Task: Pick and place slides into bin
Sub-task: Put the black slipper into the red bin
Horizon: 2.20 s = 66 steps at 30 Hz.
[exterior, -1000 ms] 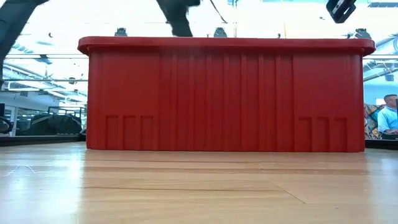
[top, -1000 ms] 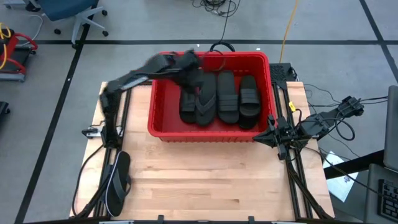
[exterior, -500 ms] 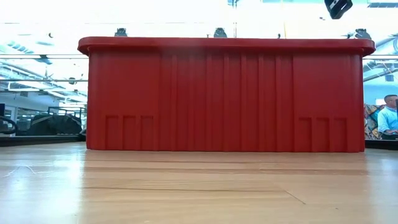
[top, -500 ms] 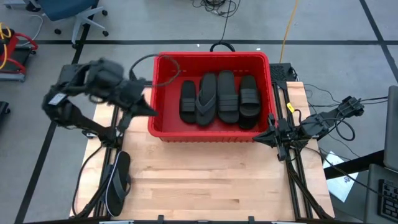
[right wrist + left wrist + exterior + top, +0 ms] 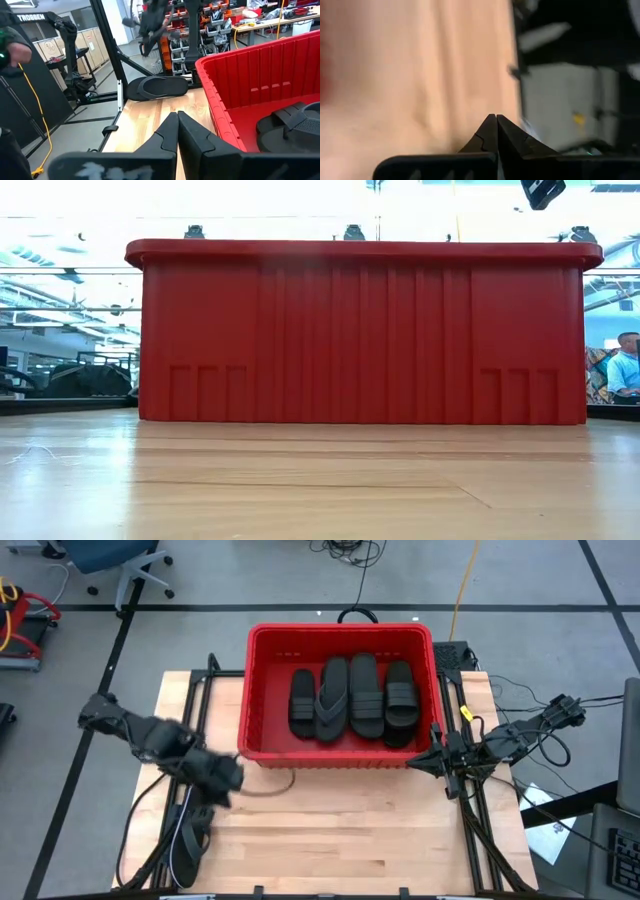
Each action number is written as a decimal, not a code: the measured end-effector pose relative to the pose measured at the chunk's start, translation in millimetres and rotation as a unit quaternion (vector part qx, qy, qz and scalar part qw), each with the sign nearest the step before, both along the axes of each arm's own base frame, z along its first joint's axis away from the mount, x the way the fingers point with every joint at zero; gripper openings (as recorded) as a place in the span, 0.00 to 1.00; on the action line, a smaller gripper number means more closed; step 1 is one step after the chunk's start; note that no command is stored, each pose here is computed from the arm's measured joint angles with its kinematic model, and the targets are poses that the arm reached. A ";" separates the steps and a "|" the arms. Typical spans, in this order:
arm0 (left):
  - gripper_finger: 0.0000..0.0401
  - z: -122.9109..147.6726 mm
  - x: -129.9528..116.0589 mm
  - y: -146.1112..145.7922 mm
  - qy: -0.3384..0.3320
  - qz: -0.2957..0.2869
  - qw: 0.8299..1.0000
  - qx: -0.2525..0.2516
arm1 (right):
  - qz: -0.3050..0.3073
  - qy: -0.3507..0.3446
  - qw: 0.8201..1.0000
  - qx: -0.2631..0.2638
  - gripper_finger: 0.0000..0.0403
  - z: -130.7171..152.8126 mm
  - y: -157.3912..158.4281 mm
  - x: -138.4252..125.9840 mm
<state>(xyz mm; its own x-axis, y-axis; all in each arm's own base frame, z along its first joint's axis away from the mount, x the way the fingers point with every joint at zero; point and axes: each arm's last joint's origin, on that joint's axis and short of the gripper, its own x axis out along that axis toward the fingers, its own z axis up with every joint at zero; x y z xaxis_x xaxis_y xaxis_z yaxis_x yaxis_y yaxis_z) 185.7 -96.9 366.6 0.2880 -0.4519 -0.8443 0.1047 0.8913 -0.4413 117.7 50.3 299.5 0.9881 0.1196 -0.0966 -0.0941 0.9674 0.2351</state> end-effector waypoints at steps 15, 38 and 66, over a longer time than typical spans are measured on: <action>0.05 -78.4 -58.8 -49.7 0.181 -0.088 0.974 -0.104 | -0.002 0.002 1.000 -0.001 0.00 -0.6 0.2 0.7; 0.61 -132.8 -45.6 -49.2 0.236 -0.199 0.951 -0.008 | -0.007 0.022 0.999 0.027 0.00 -4.5 3.3 6.7; 0.33 -164.2 -39.1 -31.2 0.272 -0.174 0.944 -0.071 | -0.008 0.024 0.999 0.043 0.00 -4.5 3.4 6.7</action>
